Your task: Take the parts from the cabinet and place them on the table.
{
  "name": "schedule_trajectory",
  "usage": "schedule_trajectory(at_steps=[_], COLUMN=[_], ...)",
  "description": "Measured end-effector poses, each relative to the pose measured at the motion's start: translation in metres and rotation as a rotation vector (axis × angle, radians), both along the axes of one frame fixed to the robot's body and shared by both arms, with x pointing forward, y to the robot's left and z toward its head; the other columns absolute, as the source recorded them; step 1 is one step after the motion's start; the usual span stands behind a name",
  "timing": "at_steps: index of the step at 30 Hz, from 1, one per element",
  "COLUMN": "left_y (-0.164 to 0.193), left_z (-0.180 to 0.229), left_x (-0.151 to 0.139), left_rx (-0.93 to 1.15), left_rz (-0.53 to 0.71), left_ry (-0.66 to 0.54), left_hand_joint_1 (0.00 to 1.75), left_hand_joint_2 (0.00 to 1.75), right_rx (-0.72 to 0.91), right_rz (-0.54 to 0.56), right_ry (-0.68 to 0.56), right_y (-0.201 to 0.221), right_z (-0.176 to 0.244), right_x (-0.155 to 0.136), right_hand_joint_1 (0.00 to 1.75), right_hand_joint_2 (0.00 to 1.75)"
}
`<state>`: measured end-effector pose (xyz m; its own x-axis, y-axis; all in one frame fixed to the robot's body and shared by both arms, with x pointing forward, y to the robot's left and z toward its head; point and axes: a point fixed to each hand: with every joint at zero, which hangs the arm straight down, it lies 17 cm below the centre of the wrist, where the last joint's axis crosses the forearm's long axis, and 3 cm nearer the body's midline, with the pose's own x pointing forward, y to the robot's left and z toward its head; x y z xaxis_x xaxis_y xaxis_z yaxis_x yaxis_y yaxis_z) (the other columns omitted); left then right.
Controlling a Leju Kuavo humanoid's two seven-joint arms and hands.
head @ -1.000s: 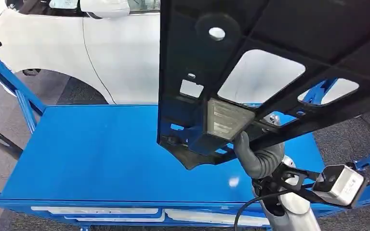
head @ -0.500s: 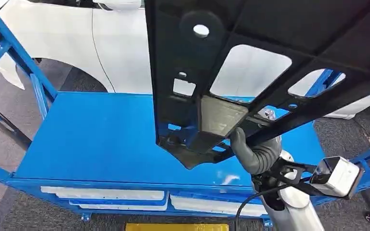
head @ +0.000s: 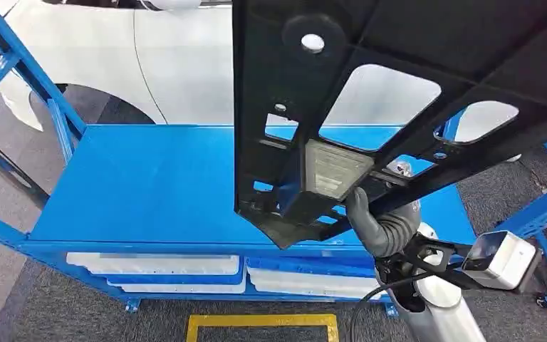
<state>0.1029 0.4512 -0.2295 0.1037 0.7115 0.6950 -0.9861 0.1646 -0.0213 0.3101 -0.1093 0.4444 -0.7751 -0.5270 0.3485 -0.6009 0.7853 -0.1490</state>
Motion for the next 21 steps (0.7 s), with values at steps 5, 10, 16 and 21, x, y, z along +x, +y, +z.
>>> schedule_trajectory(at_steps=[5, 10, 16, 21], left_y=[0.0007, 0.0002, -0.0010, -0.0045], left_z=[0.0003, 0.0002, -0.0016, -0.0045], left_x=[0.0005, 0.0016, -0.0002, -0.0021], left_rx=[0.001, 0.000, -0.011, -0.032], left_rz=[-0.001, -0.003, -0.002, 0.000], left_ry=[0.000, 0.000, 0.011, 0.022], left_hand_joint_1=[0.00, 0.00, 0.00, 0.00], left_hand_joint_2=[1.75, 1.75, 1.75, 1.75], right_rx=[-0.003, -0.005, -0.014, -0.019], right_rz=[0.003, 0.006, 0.022, 0.040], right_ry=[0.009, 0.006, 0.006, 0.015], right_y=[0.0013, 0.0023, 0.0038, 0.0051], right_z=[-0.0030, -0.0028, -0.0032, -0.0035], right_x=[-0.0001, -0.0008, -0.0010, 0.0007], right_hand_joint_1=[1.75, 1.75, 1.75, 1.75], right_hand_joint_2=[1.75, 1.75, 1.75, 1.75])
